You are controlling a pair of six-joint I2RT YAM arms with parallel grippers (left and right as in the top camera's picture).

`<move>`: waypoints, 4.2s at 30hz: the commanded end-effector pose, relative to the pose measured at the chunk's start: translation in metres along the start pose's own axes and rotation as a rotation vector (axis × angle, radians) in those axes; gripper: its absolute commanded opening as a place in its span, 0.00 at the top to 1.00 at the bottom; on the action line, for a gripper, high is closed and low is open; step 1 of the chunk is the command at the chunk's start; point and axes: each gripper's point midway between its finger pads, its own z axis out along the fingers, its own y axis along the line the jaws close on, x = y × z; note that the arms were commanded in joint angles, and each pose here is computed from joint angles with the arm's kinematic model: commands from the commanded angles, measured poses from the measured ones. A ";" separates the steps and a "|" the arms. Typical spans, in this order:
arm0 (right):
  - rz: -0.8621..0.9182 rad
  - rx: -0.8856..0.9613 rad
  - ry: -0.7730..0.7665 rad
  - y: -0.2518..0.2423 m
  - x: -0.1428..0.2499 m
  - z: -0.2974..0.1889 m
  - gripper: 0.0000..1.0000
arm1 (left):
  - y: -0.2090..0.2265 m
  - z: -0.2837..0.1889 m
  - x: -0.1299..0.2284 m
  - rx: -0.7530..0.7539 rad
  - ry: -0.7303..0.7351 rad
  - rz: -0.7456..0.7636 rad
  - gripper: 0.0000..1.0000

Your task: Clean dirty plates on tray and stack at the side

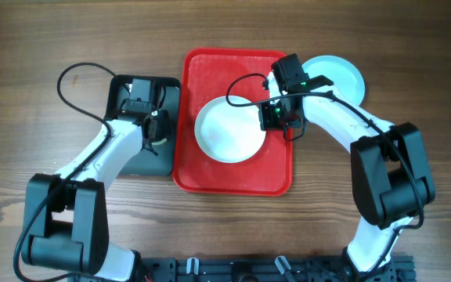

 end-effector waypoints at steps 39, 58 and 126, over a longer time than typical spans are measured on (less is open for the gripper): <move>-0.008 -0.021 -0.014 0.008 0.000 -0.006 0.89 | 0.016 0.006 -0.024 -0.097 -0.104 0.031 0.00; -0.008 -0.021 -0.015 0.008 -0.001 -0.006 0.89 | 0.016 0.006 -0.024 -0.097 -0.104 0.031 0.00; -0.120 -0.056 -0.219 0.034 -0.060 -0.079 0.96 | 0.093 -0.127 -0.128 -0.077 -0.564 -0.246 0.00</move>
